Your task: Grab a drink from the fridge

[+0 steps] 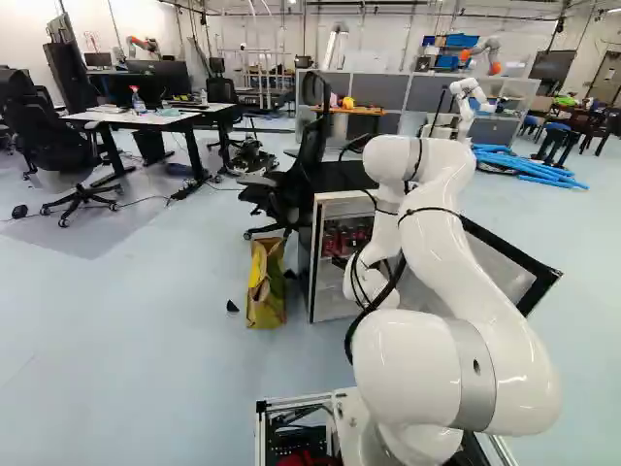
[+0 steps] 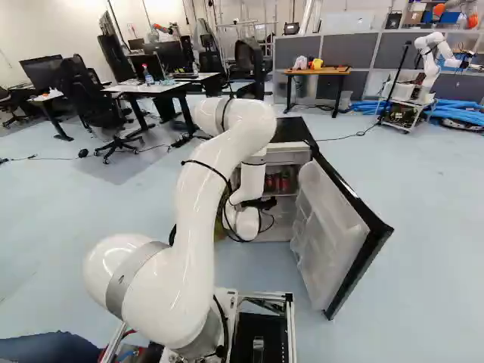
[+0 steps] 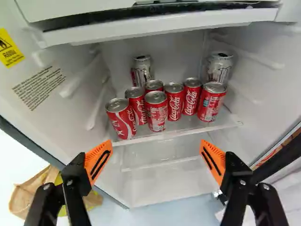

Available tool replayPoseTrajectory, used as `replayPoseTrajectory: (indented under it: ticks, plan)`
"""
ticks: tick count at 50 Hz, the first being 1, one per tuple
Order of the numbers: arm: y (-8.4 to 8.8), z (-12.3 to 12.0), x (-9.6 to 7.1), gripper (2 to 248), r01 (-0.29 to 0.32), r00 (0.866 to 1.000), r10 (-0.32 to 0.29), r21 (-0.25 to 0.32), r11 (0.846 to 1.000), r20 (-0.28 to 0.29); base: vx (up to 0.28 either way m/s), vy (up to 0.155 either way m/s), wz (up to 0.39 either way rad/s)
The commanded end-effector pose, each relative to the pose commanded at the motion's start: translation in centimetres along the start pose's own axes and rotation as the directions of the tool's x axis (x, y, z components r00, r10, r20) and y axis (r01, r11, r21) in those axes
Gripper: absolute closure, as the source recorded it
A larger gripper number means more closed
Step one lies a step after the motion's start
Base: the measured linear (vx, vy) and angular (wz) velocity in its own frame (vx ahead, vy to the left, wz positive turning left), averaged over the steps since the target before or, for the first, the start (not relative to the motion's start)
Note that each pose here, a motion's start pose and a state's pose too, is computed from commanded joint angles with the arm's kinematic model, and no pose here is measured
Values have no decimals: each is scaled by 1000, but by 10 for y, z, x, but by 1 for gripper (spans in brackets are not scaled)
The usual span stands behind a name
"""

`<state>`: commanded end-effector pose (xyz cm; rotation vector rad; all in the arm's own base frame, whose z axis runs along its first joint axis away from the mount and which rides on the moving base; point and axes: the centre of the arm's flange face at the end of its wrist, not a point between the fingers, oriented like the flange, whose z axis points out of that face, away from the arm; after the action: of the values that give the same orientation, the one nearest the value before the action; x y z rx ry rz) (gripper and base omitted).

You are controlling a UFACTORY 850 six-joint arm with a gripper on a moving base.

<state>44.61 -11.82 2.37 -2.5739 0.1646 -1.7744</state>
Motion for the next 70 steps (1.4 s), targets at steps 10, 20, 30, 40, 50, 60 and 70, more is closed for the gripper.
replayPoseTrajectory:
  ticks: [10,20,30,40,50,60,70]
  plan:
    - [6,14,-9,3,0,999,0,-6,1000,-33,0,0,0]
    - [11,24,-6,3,2,997,-3,-11,1000,-72,0,0,0]
    - [12,36,-6,3,8,996,-8,-8,1000,-92,0,0,0]
    - [13,47,-5,3,13,994,-14,-4,1000,-109,0,0,0]
    - [15,53,-5,3,15,993,-16,-7,1000,-119,0,0,0]
    - [15,53,-5,3,15,993,-16,-7,1000,-119,0,0,0]
    - [15,53,-6,24,15,993,-16,-7,1000,-116,0,0,0]
